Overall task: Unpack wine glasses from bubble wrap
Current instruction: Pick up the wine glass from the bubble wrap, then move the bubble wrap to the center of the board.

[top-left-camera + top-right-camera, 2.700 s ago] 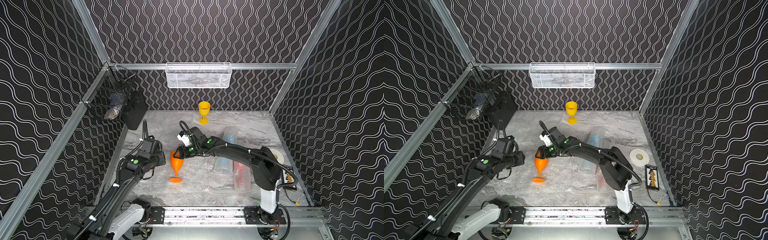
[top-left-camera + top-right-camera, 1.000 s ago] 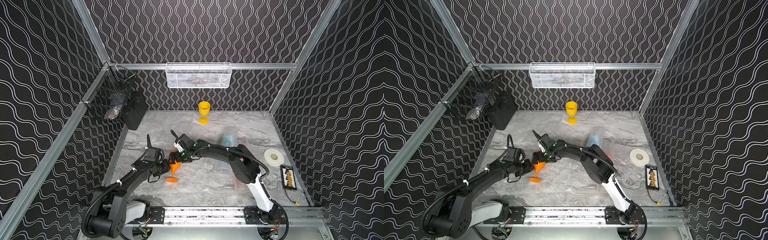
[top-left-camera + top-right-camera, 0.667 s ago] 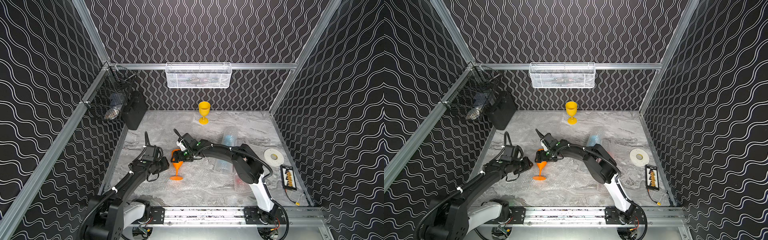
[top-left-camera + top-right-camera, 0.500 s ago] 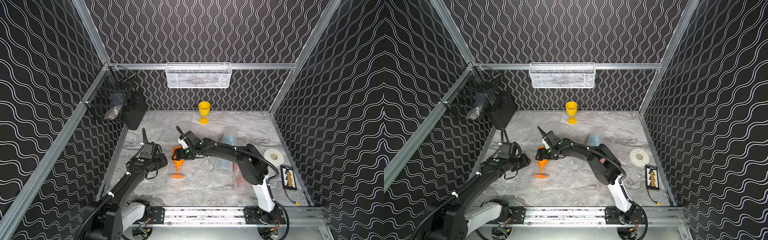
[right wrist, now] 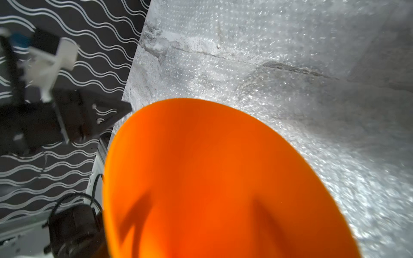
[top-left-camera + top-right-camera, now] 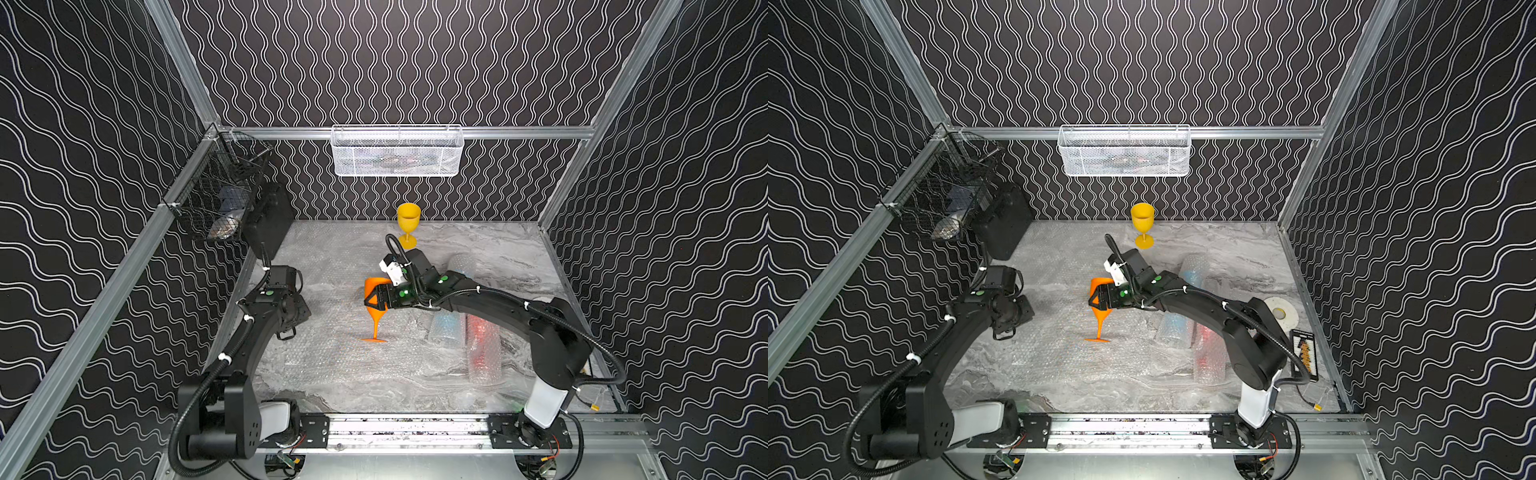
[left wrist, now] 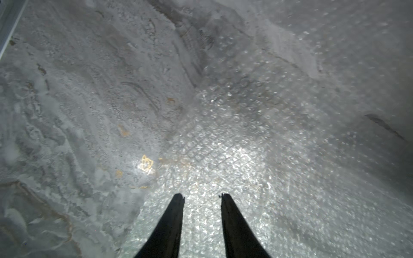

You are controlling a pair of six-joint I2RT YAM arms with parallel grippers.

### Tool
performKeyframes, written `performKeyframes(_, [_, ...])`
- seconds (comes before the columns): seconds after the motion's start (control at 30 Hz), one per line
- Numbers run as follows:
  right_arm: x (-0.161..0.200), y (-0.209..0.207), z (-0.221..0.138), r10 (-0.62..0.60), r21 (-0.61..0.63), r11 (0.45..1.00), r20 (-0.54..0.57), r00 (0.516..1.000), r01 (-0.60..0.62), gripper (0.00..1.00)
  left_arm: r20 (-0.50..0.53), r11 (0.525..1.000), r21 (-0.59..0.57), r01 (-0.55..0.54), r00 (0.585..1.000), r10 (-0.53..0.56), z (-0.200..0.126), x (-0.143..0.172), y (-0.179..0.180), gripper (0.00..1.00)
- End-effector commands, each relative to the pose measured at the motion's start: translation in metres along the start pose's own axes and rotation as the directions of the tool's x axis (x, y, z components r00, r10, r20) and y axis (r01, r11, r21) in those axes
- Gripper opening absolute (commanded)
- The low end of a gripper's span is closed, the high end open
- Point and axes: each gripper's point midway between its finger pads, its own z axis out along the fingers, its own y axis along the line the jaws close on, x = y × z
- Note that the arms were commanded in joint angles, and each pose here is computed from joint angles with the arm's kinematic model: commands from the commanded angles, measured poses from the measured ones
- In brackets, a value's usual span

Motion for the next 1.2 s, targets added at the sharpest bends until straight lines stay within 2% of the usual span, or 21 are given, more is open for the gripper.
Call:
performKeyframes(0.0, [0.004, 0.001, -0.011, -0.057, -0.039, 0.998, -0.006, 0.998, 0.057, 0.79, -0.077, 0.994, -0.085, -0.074, 0.995, 0.067, 0.008, -0.001, 0.016, 0.35])
performKeyframes(0.07, [0.008, -0.005, -0.017, -0.052, -0.047, 0.998, -0.014, 0.999, 0.052, 0.79, -0.113, 0.977, -0.161, -0.138, 0.986, 0.121, 0.012, -0.008, 0.026, 0.35])
performKeyframes(0.17, [0.011, -0.013, -0.022, -0.043, -0.061, 0.997, -0.010, 0.999, 0.043, 0.79, -0.169, 0.962, -0.196, -0.189, 0.973, 0.157, 0.022, -0.009, 0.035, 0.36])
performKeyframes(0.27, [0.011, -0.019, -0.027, -0.031, -0.067, 0.997, -0.007, 0.999, 0.031, 0.80, -0.210, 0.973, -0.122, -0.198, 0.963, 0.169, 0.032, -0.001, 0.031, 0.36])
performKeyframes(0.6, [0.014, -0.015, -0.028, -0.021, -0.116, 0.993, -0.011, 1.000, 0.020, 0.80, -0.308, 0.983, -0.017, -0.185, 0.936, 0.171, 0.055, 0.007, 0.023, 0.37])
performKeyframes(0.77, [0.013, -0.017, -0.030, -0.021, -0.108, 0.994, -0.006, 1.000, 0.021, 0.80, -0.320, 0.985, 0.034, -0.172, 0.931, 0.174, 0.060, 0.008, 0.017, 0.34])
performKeyframes(0.9, [0.014, -0.018, -0.028, -0.018, -0.111, 0.994, -0.013, 1.000, 0.017, 0.80, -0.334, 0.984, 0.044, -0.173, 0.926, 0.177, 0.063, 0.010, 0.016, 0.28])
performKeyframes(1.0, [0.014, -0.018, -0.029, -0.019, -0.109, 0.994, -0.013, 1.000, 0.017, 0.80, -0.341, 0.984, 0.037, -0.173, 0.924, 0.175, 0.065, 0.009, 0.018, 0.16])
performKeyframes(1.07, [0.014, -0.018, -0.029, -0.018, -0.107, 0.994, -0.010, 1.000, 0.017, 0.80, -0.342, 0.984, 0.033, -0.173, 0.923, 0.174, 0.066, 0.009, 0.019, 0.14])
performKeyframes(1.13, [0.014, -0.018, -0.029, -0.018, -0.106, 0.994, -0.011, 1.000, 0.016, 0.80, -0.338, 0.984, 0.025, -0.174, 0.925, 0.173, 0.065, 0.007, 0.021, 0.06])
performKeyframes(1.17, [0.014, -0.019, -0.028, -0.016, -0.106, 0.994, -0.012, 1.000, 0.015, 0.80, -0.334, 0.984, 0.018, -0.177, 0.927, 0.173, 0.064, 0.005, 0.022, 0.05])
